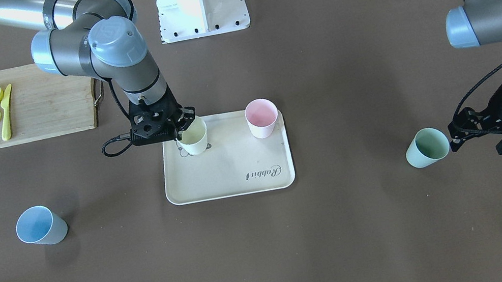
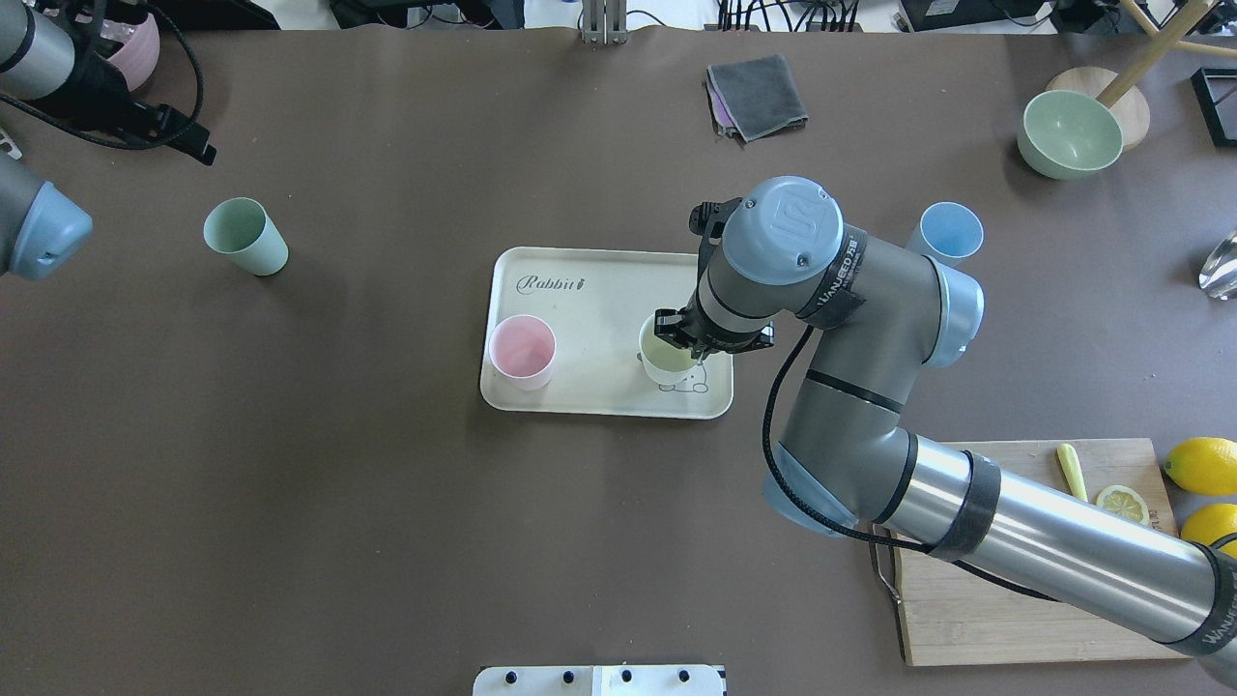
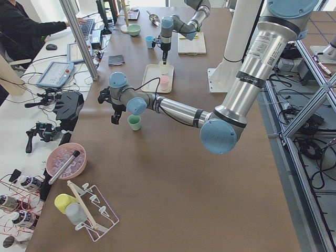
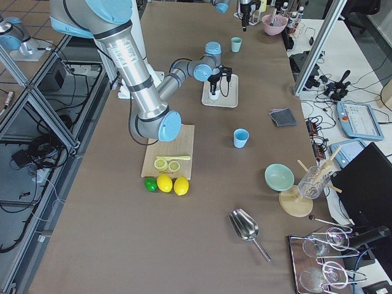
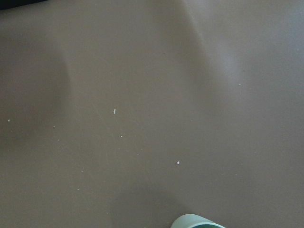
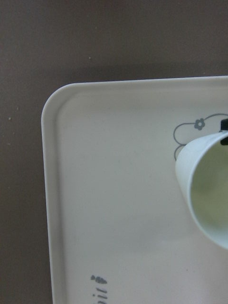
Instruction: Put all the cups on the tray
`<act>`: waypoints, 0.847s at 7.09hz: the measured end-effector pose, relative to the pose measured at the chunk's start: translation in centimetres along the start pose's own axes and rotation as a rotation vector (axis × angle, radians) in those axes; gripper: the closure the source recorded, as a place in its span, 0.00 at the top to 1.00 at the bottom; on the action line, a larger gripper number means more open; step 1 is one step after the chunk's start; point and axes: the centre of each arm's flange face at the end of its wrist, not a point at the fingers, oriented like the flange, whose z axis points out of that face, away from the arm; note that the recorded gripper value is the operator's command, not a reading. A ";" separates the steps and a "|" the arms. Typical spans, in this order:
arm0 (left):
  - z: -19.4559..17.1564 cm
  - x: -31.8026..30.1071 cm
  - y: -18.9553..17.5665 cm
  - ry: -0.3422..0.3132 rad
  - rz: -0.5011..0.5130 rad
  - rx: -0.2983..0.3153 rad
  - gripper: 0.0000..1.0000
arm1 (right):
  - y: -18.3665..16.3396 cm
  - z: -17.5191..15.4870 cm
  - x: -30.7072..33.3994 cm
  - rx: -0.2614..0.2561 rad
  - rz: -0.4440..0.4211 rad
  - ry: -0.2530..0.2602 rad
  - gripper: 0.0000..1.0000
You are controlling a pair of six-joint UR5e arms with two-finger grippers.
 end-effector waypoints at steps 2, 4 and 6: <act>0.9 -1.1 0.3 -0.006 -0.003 -0.003 0.97 | 0.0 -0.1 0.1 0.002 0.003 -0.002 1.00; 1.9 -2.0 1.5 -0.005 0.001 -0.002 0.97 | -1.0 -2.8 0.2 0.009 0.018 -0.038 1.00; 2.5 -1.8 2.8 0.014 -0.018 0.011 0.97 | -2.4 -6.2 1.0 0.002 0.038 -0.076 1.00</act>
